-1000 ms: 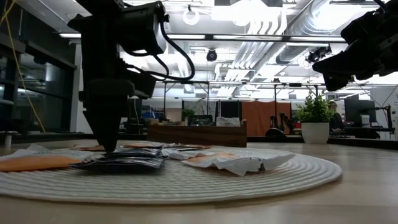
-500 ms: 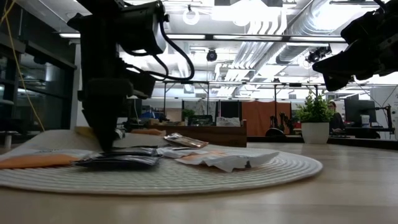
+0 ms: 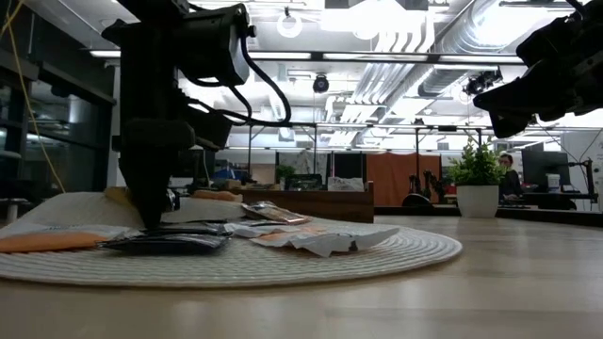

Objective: Pick & Place Tea
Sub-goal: Put the yellow tea bag into the left section of the wooden organizer

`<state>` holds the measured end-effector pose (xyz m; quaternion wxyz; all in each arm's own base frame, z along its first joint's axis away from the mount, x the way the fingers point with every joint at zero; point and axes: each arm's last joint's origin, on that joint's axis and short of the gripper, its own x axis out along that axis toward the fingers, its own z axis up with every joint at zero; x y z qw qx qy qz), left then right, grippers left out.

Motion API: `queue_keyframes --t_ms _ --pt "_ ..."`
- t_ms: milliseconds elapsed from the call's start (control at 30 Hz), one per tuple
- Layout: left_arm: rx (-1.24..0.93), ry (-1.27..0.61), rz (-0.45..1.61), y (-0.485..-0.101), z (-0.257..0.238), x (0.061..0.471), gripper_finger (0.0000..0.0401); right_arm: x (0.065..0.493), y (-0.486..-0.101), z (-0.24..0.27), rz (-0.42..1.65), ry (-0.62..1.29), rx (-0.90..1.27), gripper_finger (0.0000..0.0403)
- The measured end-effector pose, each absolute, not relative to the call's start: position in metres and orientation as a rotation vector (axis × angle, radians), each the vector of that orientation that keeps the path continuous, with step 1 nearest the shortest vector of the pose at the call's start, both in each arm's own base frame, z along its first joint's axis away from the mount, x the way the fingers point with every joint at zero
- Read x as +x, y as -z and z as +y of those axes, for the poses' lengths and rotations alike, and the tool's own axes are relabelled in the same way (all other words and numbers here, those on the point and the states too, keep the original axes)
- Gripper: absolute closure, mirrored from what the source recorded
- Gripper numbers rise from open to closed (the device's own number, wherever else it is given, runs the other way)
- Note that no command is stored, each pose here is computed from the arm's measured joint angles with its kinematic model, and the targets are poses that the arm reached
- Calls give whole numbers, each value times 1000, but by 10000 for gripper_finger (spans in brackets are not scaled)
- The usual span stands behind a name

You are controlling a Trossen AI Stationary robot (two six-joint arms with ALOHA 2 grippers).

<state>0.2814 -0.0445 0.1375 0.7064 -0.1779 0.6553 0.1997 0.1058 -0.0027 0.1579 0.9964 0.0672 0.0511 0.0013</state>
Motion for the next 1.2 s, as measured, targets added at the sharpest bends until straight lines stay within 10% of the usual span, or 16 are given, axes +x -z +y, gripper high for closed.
queue_keyframes --t_ms 1200 --pt "-278 -482 1533 -189 -43 280 284 106 -158 -3 103 -3 135 391"
